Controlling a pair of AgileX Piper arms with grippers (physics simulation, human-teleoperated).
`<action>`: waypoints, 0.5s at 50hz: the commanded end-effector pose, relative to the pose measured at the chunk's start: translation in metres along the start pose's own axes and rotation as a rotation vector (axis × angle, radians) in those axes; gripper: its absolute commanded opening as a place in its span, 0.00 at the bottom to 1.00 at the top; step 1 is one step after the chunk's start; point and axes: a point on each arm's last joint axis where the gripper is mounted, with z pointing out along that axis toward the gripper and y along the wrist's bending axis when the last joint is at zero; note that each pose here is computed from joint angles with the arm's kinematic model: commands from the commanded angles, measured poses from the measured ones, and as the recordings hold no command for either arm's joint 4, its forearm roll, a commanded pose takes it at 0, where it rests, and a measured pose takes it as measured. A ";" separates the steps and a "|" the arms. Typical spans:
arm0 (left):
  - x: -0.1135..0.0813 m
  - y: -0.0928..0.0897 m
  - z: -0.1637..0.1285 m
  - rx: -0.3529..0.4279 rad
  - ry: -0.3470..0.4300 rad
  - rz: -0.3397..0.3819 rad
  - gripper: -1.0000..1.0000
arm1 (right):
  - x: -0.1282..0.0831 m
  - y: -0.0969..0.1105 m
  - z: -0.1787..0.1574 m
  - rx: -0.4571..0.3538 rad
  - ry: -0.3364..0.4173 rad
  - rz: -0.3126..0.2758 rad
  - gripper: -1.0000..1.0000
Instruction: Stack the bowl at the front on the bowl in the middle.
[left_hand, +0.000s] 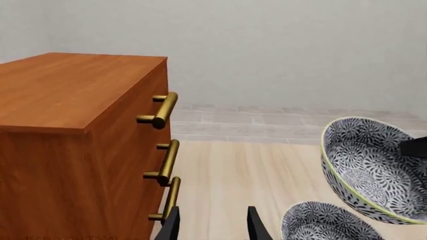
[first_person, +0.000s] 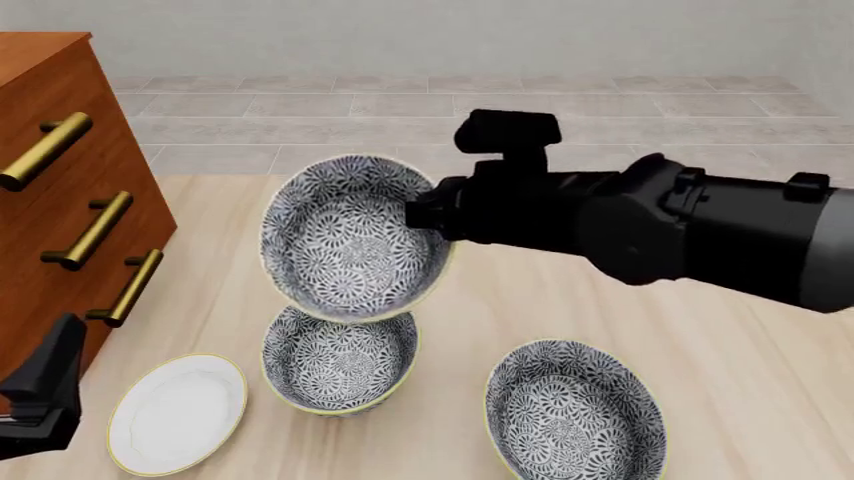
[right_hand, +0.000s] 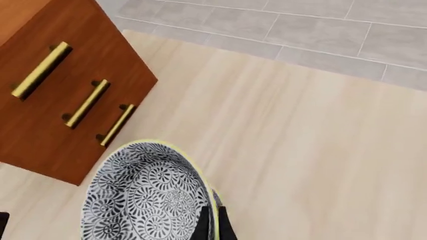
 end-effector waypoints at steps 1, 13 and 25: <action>0.000 0.000 -0.002 0.000 0.002 -0.007 1.00 | 0.011 0.020 0.007 -0.055 0.024 0.028 0.00; 0.000 0.000 -0.001 0.001 0.001 -0.006 1.00 | 0.025 0.035 0.012 -0.094 0.057 0.028 0.00; -0.002 0.001 0.004 -0.013 0.001 -0.013 1.00 | 0.033 0.039 0.019 -0.101 0.074 0.029 0.00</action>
